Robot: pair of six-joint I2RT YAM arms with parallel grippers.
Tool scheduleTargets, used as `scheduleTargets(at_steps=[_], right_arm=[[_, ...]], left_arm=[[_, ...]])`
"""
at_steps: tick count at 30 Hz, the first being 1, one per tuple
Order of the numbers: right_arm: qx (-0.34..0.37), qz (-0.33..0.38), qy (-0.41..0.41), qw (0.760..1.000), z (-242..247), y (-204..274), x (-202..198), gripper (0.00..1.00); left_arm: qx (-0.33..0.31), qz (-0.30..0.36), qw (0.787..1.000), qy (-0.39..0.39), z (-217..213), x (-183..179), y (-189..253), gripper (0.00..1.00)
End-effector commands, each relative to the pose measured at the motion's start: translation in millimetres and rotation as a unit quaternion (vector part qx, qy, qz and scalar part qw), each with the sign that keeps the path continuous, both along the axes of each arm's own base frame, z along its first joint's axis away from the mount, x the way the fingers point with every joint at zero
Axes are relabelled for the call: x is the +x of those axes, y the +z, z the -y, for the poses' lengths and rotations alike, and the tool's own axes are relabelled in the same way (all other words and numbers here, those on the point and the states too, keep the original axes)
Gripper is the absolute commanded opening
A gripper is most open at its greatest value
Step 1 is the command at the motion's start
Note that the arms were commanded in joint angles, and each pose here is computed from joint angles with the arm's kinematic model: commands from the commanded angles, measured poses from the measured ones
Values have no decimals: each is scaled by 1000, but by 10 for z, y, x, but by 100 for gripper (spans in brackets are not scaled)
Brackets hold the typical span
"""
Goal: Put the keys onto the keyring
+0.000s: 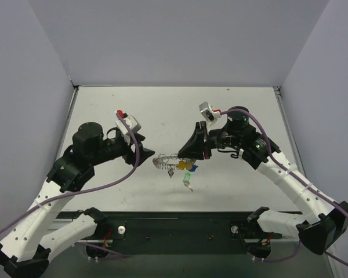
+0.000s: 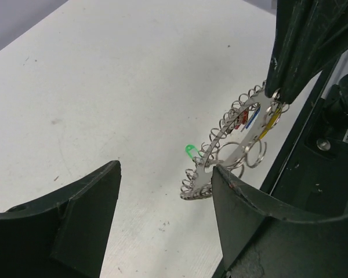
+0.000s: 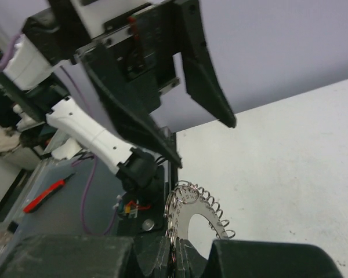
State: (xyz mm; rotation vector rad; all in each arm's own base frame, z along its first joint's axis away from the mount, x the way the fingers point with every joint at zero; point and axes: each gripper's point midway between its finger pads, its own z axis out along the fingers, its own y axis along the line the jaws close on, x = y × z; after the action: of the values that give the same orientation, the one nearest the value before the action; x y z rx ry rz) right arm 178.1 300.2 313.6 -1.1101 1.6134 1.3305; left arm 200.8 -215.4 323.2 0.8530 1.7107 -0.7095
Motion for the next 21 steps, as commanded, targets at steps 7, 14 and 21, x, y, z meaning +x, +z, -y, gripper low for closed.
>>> scheduleTargets(at_steps=[7, 14, 21], right_arm=[[89, 81, 199, 972, 238, 491, -589, 0], [90, 70, 209, 971, 246, 516, -617, 0], [89, 69, 206, 972, 240, 536, -606, 0]], left_arm=[[-101, 32, 956, -274, 192, -790, 642, 67], [-121, 27, 939, -321, 261, -869, 726, 59], [-120, -16, 924, -364, 368, -981, 685, 53]])
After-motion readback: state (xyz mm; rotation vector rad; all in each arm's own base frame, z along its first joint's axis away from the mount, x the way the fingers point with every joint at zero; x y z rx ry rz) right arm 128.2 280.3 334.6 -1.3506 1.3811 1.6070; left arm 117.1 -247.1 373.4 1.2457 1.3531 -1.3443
